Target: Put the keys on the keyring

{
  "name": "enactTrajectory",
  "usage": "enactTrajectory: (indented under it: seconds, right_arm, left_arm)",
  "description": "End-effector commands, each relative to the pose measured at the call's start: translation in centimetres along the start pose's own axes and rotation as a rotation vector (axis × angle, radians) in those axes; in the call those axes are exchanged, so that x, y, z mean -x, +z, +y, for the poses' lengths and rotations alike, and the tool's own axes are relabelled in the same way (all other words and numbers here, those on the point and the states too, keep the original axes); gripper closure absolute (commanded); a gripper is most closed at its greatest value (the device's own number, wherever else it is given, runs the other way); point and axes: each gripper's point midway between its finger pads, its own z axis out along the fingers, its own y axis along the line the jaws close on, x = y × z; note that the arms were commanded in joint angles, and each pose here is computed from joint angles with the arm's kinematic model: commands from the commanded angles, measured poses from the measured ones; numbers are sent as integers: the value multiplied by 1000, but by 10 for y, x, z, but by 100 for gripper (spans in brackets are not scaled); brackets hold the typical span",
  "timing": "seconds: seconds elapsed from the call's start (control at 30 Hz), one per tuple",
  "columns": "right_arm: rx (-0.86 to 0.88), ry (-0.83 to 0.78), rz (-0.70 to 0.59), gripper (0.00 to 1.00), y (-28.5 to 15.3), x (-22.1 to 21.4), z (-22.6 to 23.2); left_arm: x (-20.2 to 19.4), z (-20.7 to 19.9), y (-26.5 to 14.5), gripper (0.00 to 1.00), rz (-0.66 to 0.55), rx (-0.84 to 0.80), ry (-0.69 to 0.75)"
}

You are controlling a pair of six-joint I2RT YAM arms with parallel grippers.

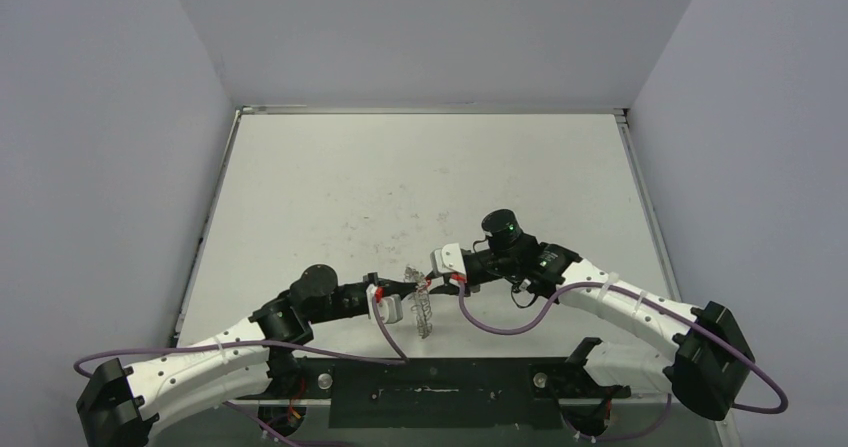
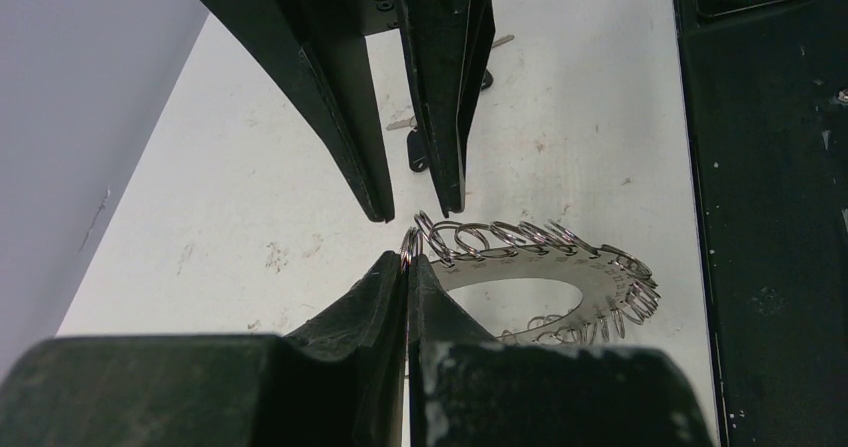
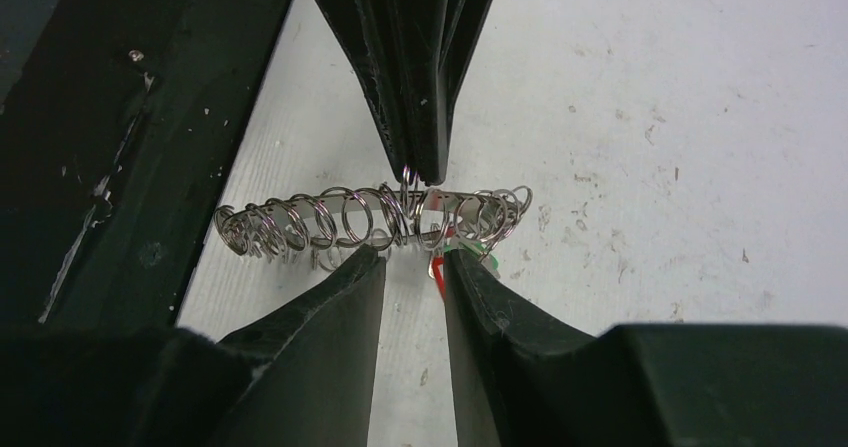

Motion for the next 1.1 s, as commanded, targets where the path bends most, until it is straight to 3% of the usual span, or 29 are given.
enactTrajectory:
  seconds: [0.0, 0.17, 0.7, 0.87, 1.07]
  right_arm:
    - [54, -87, -96, 71, 4, 32, -2]
    - [68, -85, -102, 81, 6, 33, 0]
    - [102, -49, -119, 80, 13, 38, 6]
    - [99, -39, -121, 99, 13, 41, 3]
    - [77, 1, -116, 100, 11, 46, -1]
  left_arm:
    - [16, 4, 0, 100, -58, 4, 34]
    - [16, 4, 0, 100, -57, 5, 34]
    - [15, 5, 1, 100, -51, 11, 32]
    - [14, 4, 0, 100, -49, 12, 29]
    - [12, 7, -2, 100, -46, 44, 2]
